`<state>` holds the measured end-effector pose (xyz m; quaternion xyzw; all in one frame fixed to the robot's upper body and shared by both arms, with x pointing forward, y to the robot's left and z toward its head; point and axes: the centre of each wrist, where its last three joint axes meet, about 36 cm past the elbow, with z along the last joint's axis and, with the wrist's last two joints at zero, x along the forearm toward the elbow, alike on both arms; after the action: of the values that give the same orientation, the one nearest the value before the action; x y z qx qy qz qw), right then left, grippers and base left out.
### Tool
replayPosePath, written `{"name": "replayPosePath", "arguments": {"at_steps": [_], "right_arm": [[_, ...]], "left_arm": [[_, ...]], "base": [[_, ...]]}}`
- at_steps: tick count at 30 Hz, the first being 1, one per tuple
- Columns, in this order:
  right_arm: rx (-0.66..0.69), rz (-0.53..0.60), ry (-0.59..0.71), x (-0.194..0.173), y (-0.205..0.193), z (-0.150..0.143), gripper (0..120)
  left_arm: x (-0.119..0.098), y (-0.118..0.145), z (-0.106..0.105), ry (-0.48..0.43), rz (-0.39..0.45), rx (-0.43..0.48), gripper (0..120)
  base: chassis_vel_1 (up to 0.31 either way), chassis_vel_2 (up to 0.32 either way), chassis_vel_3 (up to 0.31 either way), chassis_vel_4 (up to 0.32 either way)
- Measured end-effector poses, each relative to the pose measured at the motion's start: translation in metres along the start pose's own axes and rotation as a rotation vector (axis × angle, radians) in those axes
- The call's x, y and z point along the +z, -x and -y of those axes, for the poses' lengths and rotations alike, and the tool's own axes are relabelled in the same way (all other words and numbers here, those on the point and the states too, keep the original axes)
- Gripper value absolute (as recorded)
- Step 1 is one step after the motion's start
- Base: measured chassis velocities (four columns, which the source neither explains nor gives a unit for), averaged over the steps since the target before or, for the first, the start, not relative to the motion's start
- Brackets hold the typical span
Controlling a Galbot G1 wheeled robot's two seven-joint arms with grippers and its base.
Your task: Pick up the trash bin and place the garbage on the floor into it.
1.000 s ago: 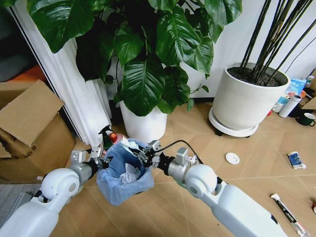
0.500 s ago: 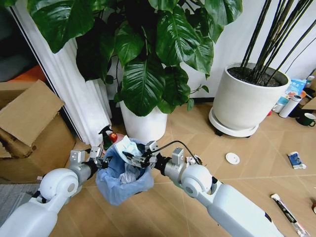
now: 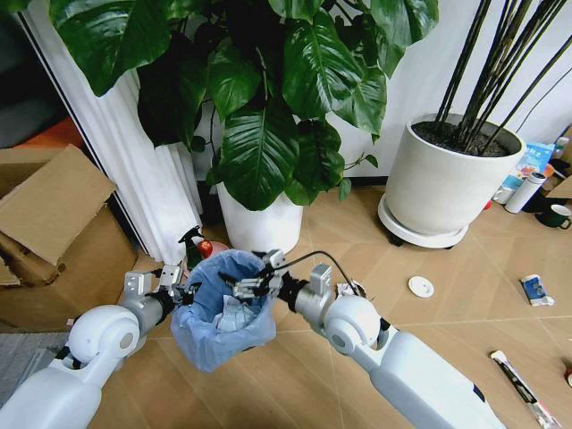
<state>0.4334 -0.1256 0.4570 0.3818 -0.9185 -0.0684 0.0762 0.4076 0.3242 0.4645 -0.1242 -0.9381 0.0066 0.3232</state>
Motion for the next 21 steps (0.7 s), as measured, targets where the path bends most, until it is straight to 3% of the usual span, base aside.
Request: {"name": "replayPosePath", "arguments": {"at_steps": [4, 6, 8, 10, 13, 21], "right_arm": [[0.177, -0.015, -0.082, 0.005, -0.021, 0.058, 100], [0.208, -0.026, -0.079, 0.009, -0.025, 0.069, 100], [0.31, -0.084, -0.053, 0.028, -0.038, 0.104, 100], [0.335, -0.111, -0.045, 0.035, -0.042, 0.113, 100], [0.425, -0.237, -0.022, 0.082, -0.061, 0.156, 100], [0.541, -0.392, 0.131, 0.169, -0.067, 0.184, 100]], "left_arm": [[0.003, -0.001, -0.001, -0.001, -0.003, -0.009, 0], [0.004, -0.001, -0.001, -0.001, -0.004, -0.009, 0], [0.005, -0.002, -0.001, 0.0, -0.004, -0.008, 0], [0.004, -0.002, 0.0, 0.001, -0.003, -0.007, 0], [0.005, -0.003, 0.0, 0.003, -0.003, -0.007, 0], [0.011, -0.003, 0.002, 0.006, -0.009, -0.007, 0]], "base": [[0.0, 0.0, 0.0, 0.0], [0.0, 0.0, 0.0, 0.0], [0.0, 0.0, 0.0, 0.0], [0.0, 0.0, 0.0, 0.0], [0.0, 0.0, 0.0, 0.0], [0.0, 0.0, 0.0, 0.0]]}}
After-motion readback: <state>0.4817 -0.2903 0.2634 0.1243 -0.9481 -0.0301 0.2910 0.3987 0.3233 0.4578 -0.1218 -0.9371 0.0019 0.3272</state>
